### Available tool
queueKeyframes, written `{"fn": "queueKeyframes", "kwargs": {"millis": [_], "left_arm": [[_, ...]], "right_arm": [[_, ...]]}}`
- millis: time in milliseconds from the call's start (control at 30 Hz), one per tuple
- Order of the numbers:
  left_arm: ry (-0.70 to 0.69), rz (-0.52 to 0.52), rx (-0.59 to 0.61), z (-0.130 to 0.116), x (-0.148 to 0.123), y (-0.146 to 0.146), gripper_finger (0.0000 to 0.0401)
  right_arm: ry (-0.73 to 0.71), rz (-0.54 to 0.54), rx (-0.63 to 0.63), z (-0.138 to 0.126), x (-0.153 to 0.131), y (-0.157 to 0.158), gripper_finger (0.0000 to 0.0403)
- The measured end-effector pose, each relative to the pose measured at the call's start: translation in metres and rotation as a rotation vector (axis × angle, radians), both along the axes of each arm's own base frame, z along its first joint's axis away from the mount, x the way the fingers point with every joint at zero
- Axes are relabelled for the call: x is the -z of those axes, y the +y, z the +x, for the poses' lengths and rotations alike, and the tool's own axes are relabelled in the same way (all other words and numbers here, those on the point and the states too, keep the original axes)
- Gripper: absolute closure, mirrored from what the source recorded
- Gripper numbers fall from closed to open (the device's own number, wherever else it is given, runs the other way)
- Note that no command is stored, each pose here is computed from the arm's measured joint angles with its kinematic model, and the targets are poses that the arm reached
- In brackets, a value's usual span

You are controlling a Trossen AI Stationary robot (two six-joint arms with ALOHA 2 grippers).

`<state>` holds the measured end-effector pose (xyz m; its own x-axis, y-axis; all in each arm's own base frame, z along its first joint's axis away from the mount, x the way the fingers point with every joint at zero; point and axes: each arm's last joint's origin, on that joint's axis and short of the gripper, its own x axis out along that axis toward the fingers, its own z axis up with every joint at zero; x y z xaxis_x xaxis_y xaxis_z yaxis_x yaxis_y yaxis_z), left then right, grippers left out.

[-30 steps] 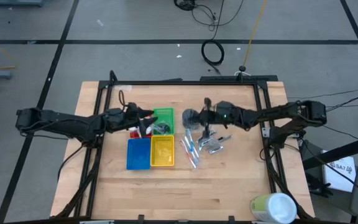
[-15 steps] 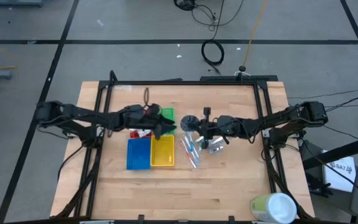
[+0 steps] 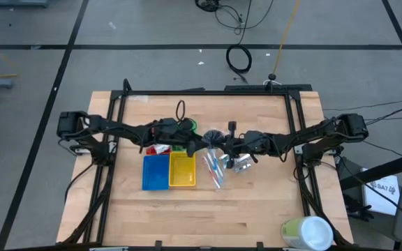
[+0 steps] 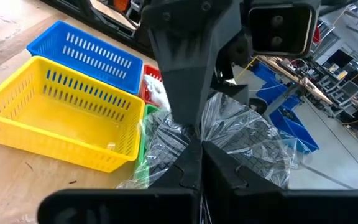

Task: Pick & Place Travel size toiletries
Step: Put the black hairbrush into the green bin

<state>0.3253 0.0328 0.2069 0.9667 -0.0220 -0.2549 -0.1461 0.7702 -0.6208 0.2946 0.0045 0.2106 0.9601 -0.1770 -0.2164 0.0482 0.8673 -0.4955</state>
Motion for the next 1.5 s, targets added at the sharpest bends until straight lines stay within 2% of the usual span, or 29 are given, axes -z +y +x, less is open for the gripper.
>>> {"fn": "queueKeyframes", "kwargs": {"millis": [233, 367, 500, 633, 767, 900, 1067, 1133, 1300, 1500], "left_arm": [[-0.002, 0.023, -0.008, 0.002, 0.0, 0.005, 0.0212], [-0.011, 0.031, -0.015, 0.001, -0.002, 0.008, 0.0257], [-0.012, 0.034, -0.015, 0.0, -0.002, 0.01, 0.0321], [-0.014, 0.084, -0.003, 0.0, -0.002, 0.011, 0.0383], [-0.016, 0.13, -0.006, 0.0, -0.003, 0.011, 0.038], [-0.036, 0.201, -0.005, -0.001, -0.007, 0.014, 0.0383], [-0.015, 0.291, -0.035, -0.008, -0.015, 0.021, 0.0387], [0.033, 0.32, -0.045, -0.015, -0.018, 0.022, 0.0382], [0.124, 0.483, -0.072, -0.032, -0.032, 0.019, 0.0391], [0.33, 0.685, -0.119, -0.054, -0.038, 0.005, 0.0385]], "right_arm": [[0.003, 0.0, 0.001, 0.0, 0.0, 0.0, 0.0403], [0.005, 0.0, 0.001, 0.0, 0.0, 0.0, 0.0403], [0.008, 0.002, 0.004, 0.0, 0.001, -0.001, 0.0403], [0.004, 0.037, 0.013, 0.0, 0.001, -0.001, 0.0403], [-0.011, 0.1, 0.027, 0.0, 0.001, -0.001, 0.0394], [-0.036, 0.177, 0.039, -0.002, -0.003, -0.001, 0.0356], [-0.088, 0.329, 0.061, -0.011, -0.018, 0.0, 0.0281], [-0.113, 0.363, 0.064, -0.018, -0.028, -0.001, 0.025], [-0.09, 0.386, 0.074, -0.037, -0.042, -0.001, 0.0183], [-0.18, 0.421, 0.089, -0.066, -0.026, -0.008, 0.0151]]}}
